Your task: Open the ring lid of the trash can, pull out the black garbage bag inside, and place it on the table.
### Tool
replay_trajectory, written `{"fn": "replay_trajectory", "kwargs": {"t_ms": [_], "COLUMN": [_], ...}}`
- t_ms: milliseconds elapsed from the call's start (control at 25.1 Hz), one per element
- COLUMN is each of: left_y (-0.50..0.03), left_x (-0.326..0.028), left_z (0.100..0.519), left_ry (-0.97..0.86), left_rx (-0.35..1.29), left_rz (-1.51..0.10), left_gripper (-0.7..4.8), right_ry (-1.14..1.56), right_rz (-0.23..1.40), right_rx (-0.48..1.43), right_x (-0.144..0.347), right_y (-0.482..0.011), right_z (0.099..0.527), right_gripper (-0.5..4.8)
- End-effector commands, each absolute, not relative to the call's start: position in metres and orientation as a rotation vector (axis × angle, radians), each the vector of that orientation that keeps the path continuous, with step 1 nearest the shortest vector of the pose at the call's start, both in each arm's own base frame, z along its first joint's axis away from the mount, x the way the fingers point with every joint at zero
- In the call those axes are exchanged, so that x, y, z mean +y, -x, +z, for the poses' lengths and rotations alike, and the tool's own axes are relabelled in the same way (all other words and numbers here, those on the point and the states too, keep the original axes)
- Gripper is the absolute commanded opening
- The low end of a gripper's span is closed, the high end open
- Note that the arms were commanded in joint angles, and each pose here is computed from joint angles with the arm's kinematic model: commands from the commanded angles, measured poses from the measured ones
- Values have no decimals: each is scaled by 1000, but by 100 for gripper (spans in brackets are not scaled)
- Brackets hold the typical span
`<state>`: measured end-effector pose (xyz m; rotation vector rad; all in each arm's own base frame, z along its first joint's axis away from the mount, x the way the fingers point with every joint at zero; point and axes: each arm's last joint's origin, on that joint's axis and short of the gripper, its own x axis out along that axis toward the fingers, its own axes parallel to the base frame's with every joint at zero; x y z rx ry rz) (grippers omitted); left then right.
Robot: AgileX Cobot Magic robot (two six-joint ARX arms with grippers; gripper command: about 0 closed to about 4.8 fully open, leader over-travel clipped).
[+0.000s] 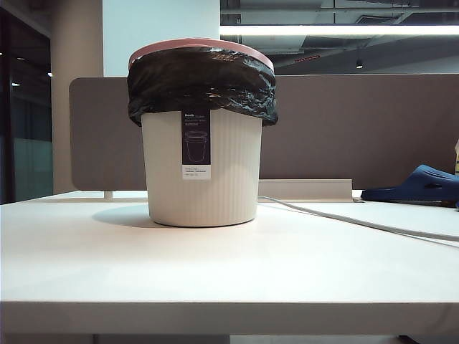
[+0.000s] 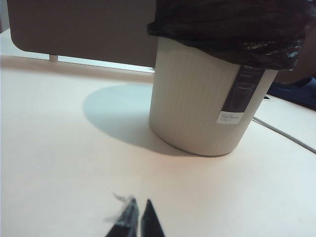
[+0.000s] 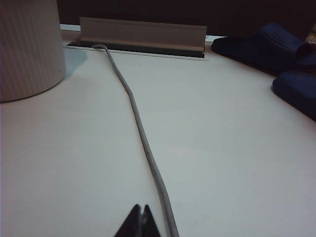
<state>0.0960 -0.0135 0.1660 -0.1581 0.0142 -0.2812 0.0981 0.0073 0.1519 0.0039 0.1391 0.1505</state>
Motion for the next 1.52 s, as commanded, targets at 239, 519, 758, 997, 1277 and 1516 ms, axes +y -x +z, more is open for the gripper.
{"fn": "replay_trajectory", "kwargs": {"t_ms": [239,519,758,997,1277,1516], "left_y": [-96,-96,-93,-91,-88,-79], "left_x": [-14,-14,-19,-19,-21,-22], "left_z": [167,164,172,188,195,220], "left_ry": [163,151,212,418,611,594], "left_rx": [6,41,-14,-114,-90,-119], "left_rz": [-286,-313,-496,-538,-656,-752], "left_gripper": [20,16,17,17,20,20], "right_ry": [-5,-213,-505,-613,-643,-646], "right_rz": [155,268,411,561,645,685], "right_rx": [120,120,71,2,-29,-118], "right_x": [8,11,15,18,19,18], "right_y": [-98,-98,-97,-94,-87,-75], "right_z": [153,156,168,183,206,242], "right_gripper": [-1,-1,-1,-2,-2,-2]}}
